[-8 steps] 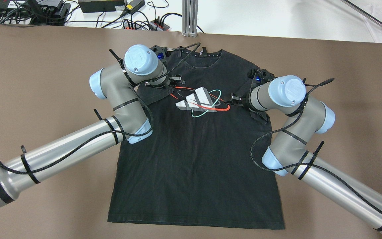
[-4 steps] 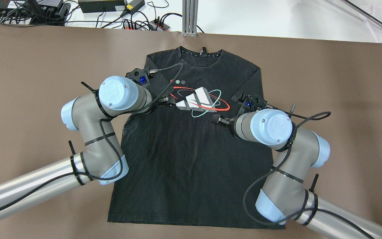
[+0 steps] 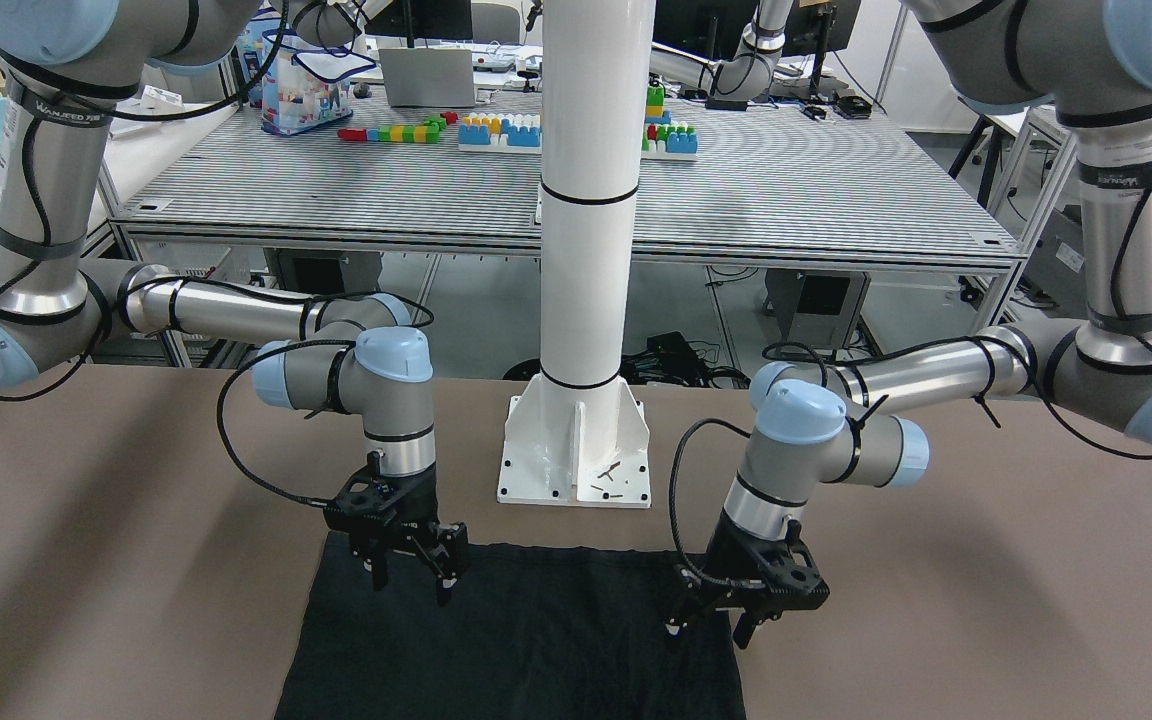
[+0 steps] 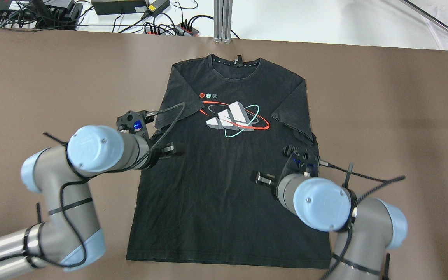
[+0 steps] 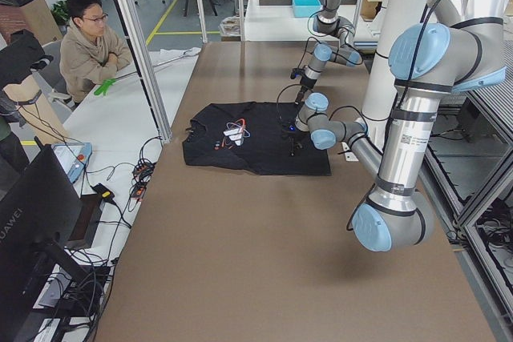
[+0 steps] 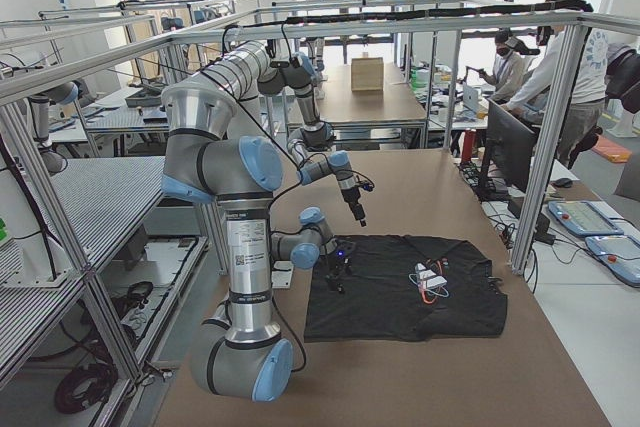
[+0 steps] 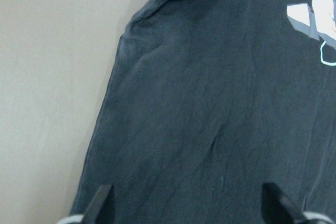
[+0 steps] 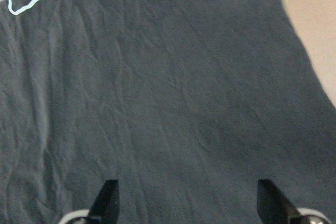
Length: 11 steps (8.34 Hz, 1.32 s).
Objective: Fold clothes
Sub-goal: 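Move both grippers down to the shirt's hem corners nearest the robot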
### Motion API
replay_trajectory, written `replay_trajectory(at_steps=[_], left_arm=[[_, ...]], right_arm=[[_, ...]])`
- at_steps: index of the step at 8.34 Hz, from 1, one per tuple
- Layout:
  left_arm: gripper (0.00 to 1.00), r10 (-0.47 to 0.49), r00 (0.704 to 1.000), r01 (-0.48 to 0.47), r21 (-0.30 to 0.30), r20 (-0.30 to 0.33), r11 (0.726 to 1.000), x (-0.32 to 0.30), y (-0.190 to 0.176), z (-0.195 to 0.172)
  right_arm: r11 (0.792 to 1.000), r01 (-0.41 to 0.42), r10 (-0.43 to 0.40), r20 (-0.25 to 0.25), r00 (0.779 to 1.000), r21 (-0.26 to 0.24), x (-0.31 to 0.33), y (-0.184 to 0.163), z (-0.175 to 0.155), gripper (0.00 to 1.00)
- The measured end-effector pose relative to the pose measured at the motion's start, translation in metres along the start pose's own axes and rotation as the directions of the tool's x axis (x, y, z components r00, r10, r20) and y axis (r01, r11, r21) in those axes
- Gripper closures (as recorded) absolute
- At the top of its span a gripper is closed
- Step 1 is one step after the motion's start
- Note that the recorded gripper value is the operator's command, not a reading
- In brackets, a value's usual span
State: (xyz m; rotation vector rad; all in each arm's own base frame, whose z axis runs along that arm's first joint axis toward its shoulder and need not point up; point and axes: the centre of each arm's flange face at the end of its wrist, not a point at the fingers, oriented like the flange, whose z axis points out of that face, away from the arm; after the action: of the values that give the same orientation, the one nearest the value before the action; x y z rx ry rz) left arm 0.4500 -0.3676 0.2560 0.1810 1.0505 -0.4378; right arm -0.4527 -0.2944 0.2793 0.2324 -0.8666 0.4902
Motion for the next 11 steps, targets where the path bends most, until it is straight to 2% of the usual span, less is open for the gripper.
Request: replay_trajectory(at_steps=[1,3,5,11], left_arm=[[0.01,-0.018,1.0,0.018,0.021,-0.007,1.0,-0.005,0.022,-0.005],[0.01,-0.054,0.998,0.055,0.044,-0.026,0.998,-0.006,0.043,-0.015],[0.01,-0.068,0.997,0.069,0.051,-0.021,0.996,-0.007,0.046,-0.019],[0.01,-0.072,0.997,0.073,0.054,-0.027,0.996,-0.002,0.047,-0.021]], right_arm=[[1.0,-0.015,0.014,-0.038,0.999,-0.006,0.026,0.024,-0.007,0.2],[0.999,-0.032,0.034,-0.118,0.992,0.021,0.092,0.08,-0.012,0.28],[0.999,0.008,-0.001,-0.151,0.989,0.044,0.131,0.118,-0.01,0.37],[0.993,0.101,-0.09,-0.173,0.981,0.053,0.159,0.129,0.016,0.46]])
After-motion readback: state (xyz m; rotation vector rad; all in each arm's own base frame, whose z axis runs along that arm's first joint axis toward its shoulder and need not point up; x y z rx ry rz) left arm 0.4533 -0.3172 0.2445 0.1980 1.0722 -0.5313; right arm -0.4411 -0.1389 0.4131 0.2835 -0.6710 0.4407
